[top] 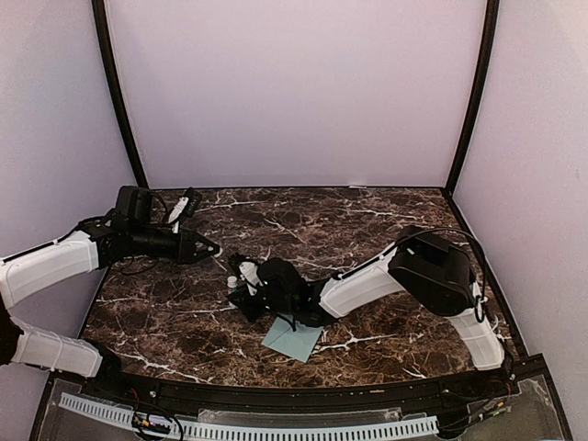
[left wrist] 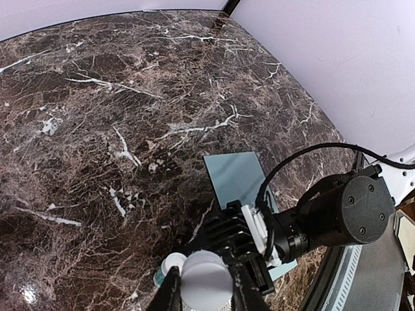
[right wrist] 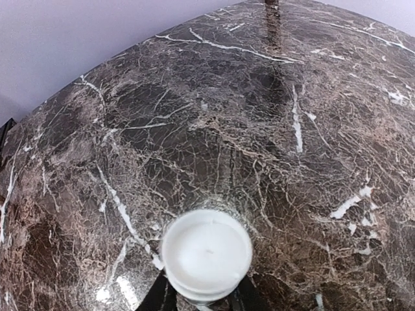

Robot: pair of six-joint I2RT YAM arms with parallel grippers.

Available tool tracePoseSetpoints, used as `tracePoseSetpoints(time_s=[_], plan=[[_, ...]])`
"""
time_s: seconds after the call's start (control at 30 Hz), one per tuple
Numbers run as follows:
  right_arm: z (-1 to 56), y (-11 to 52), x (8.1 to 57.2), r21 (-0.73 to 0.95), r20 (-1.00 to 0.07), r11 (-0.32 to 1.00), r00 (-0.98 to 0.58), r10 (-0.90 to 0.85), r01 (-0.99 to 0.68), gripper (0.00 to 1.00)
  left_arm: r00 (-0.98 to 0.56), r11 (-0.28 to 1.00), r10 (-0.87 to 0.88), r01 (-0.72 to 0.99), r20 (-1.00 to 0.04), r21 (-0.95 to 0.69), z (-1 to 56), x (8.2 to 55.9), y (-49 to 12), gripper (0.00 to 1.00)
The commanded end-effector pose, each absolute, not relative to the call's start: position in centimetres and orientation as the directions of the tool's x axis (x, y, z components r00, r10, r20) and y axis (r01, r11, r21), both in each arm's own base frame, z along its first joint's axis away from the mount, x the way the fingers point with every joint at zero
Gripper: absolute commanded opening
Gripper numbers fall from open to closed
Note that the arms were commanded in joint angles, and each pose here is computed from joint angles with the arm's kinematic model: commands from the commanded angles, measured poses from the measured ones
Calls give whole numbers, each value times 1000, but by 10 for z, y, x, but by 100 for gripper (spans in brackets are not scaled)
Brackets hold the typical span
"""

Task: Place the letter into the envelope and seal it
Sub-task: Pick up the solid glue from the center of the board.

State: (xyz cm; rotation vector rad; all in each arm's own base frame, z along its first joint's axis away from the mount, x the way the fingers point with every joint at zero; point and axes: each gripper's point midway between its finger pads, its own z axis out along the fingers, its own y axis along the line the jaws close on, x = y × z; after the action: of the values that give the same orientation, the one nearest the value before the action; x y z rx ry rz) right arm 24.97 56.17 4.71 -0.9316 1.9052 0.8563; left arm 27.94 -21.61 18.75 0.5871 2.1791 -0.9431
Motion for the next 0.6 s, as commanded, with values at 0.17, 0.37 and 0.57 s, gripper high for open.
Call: tracePoseSetpoints(time_s=[0.17,0.37,0.57], plan=[[111,551,247,156,-927,461,-290,-237,-874,12,-664,627,150,637,-733,-448,190,272,-216,3],[138,527,225,103,-900,396,-255,-354,-912,11,-692,546,136,649,-709,-529,218,261,-232,3],[141,508,217,51,-844,386,-246,-476,-921,11,-742,478,203,645,-639,-597,225,241,-258,2]])
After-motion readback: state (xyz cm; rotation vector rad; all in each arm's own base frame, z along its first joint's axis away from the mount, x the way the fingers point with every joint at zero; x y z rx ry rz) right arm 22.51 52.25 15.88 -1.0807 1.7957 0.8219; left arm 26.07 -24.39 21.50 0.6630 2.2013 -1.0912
